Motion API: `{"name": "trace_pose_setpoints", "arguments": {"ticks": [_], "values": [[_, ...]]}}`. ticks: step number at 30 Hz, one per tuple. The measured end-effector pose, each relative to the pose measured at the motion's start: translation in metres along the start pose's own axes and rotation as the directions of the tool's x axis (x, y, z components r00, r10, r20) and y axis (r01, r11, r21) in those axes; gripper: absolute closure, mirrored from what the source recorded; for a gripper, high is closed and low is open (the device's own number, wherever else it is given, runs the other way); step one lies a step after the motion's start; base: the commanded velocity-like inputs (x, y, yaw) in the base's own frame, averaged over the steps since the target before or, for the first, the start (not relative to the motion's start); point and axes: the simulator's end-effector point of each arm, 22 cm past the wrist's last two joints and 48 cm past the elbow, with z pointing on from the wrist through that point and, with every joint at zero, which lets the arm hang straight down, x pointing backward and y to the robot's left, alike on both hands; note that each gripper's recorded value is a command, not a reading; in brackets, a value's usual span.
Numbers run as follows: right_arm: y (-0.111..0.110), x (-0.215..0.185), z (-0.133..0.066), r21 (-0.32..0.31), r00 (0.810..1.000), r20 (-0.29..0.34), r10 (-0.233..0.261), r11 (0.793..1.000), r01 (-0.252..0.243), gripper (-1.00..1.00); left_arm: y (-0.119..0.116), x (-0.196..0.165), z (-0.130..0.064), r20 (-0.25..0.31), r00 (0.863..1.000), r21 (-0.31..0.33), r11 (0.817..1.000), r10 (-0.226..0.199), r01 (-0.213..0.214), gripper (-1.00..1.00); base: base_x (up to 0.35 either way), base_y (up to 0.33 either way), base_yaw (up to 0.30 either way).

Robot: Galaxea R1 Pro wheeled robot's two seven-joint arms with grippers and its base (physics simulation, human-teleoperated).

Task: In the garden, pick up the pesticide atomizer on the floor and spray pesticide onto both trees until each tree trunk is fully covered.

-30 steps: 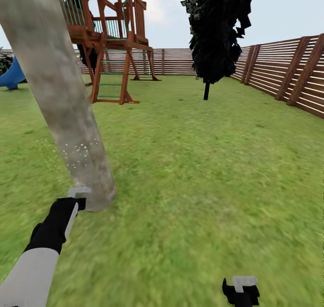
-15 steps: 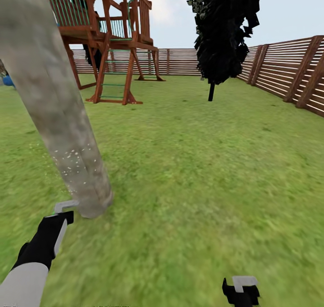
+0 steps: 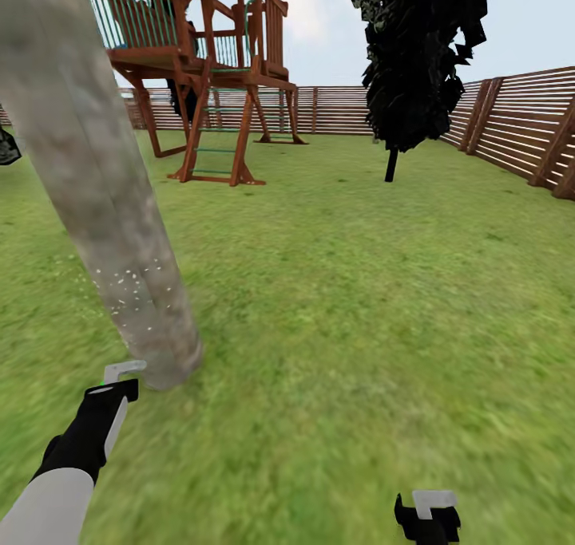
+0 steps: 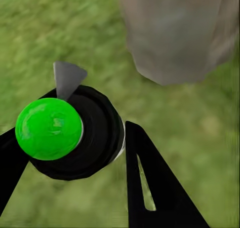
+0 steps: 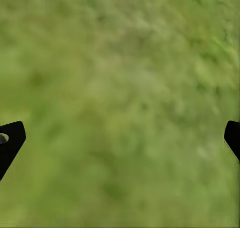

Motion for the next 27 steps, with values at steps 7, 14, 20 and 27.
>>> {"name": "trace_pose_setpoints", "arguments": {"ticks": [7,14,20,27], "values": [[0.0,0.0,0.0,0.0,1.0,-0.001,0.0,1.0,0.0,-1.0,0.001,-0.002,0.0,0.004,1.0,-0.002,1.0,-0.002,0.002,1.0,0.113,-0.222,0.105],[0.001,0.0,0.0,-0.001,1.0,-0.001,0.001,1.0,-0.001,-1.0,0.006,-0.004,0.0,0.01,1.0,-0.021,1.0,0.007,-0.006,1.0,0.0,-0.276,0.273],[0.001,0.0,0.0,-0.001,1.0,-0.001,0.001,1.0,-0.001,-1.0,0.003,0.0,-0.001,0.002,1.0,-0.035,0.999,0.007,-0.007,1.0,0.013,-0.276,0.145],[-0.001,0.001,0.0,0.0,1.0,-0.001,-0.003,1.0,0.003,-1.0,-0.011,0.0,-0.004,0.007,1.0,-0.019,0.999,0.03,-0.03,1.0,0.094,-0.276,0.002]]}}
